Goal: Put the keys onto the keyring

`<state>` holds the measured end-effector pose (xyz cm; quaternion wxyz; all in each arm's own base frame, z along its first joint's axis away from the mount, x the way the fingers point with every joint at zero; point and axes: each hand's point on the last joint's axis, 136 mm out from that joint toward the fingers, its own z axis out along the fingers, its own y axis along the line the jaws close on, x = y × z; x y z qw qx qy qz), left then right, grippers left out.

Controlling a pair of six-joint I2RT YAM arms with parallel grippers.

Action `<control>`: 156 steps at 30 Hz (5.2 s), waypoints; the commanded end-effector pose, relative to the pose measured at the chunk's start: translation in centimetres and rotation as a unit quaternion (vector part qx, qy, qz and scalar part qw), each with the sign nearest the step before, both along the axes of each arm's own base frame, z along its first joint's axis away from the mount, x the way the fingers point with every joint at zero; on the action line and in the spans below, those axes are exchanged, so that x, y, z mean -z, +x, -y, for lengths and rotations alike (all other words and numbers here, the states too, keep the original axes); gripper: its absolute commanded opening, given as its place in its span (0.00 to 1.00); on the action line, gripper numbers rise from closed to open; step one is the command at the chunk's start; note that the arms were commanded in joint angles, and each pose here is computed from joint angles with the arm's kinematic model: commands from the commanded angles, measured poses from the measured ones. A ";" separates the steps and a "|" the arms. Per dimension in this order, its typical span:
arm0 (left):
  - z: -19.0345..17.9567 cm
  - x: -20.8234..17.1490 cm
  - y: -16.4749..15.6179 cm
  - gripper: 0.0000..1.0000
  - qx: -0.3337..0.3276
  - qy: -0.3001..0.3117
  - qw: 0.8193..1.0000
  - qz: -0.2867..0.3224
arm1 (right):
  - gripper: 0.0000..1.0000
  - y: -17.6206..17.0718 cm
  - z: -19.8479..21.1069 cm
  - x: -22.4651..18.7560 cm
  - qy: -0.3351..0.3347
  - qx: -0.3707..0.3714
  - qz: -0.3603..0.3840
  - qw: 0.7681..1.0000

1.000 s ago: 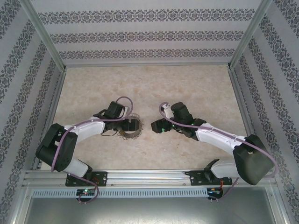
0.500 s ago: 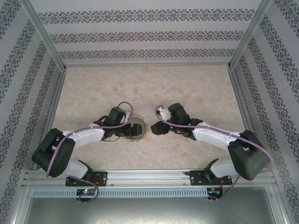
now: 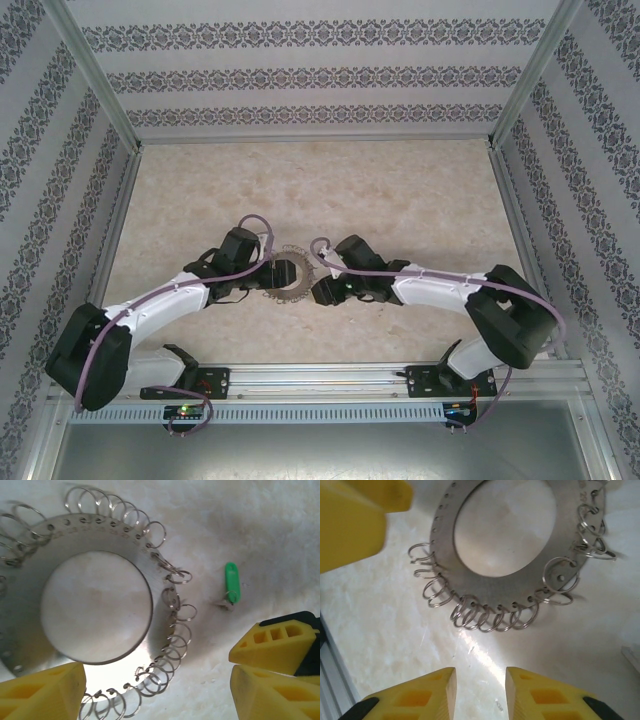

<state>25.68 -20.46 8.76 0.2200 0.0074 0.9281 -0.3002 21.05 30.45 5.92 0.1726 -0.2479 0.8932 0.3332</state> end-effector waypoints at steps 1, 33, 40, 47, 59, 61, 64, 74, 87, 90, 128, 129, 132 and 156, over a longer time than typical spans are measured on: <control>-1.0 -0.8 0.2 0.76 -0.006 0.033 0.999 0.022 | 0.28 0.9 -0.7 0.1 -0.004 0.026 -0.017 1.000; -1.4 -2.3 0.6 0.76 0.003 0.046 0.997 0.058 | 0.27 2.8 -1.1 3.5 0.001 0.069 -0.077 0.995; -1.5 -2.5 0.6 0.76 0.002 0.049 0.997 0.061 | 0.27 2.5 -1.0 3.9 0.000 0.069 -0.083 0.994; -1.6 -2.5 0.6 0.76 0.002 0.051 0.997 0.063 | 0.24 2.6 -1.3 4.0 0.000 0.065 -0.085 0.994; -1.9 -2.7 0.4 0.76 0.003 0.056 0.996 0.066 | 0.11 2.7 -1.2 3.8 0.003 0.067 -0.077 0.995; -1.8 -2.7 0.4 0.77 0.003 0.054 0.996 0.067 | 0.09 2.8 -1.3 3.5 0.005 0.063 -0.071 0.995; -1.8 -2.7 0.4 0.76 0.003 0.055 0.996 0.068 | 0.08 2.7 -1.1 3.0 0.003 0.058 -0.060 0.997; -1.6 -2.6 0.5 0.77 0.009 0.055 0.996 0.067 | 0.16 2.5 1.1 2.0 -0.057 0.020 0.002 0.998; -1.3 -2.6 0.6 0.76 0.016 0.052 0.996 0.064 | 0.23 2.3 0.5 3.1 -0.035 0.023 -0.036 0.998; -1.2 -2.7 0.6 0.76 0.015 0.048 0.997 0.065 | 0.33 2.3 0.1 3.0 -0.015 0.028 -0.049 0.998; -1.8 -3.5 0.2 0.78 0.027 0.062 0.993 0.094 | 0.27 2.4 -0.3 3.9 0.022 0.081 -0.129 0.988; -2.0 -3.4 0.1 0.78 0.028 0.065 0.993 0.093 | 0.27 2.4 -0.3 3.9 0.023 0.082 -0.130 0.988; -2.1 -3.4 0.0 0.78 0.031 0.070 0.993 0.095 | 0.24 2.3 -0.4 4.1 0.021 0.083 -0.134 0.987; -2.9 -3.9 -0.4 0.78 0.027 0.081 0.991 0.107 | 0.25 2.9 -1.7 3.1 0.037 0.079 -0.130 0.988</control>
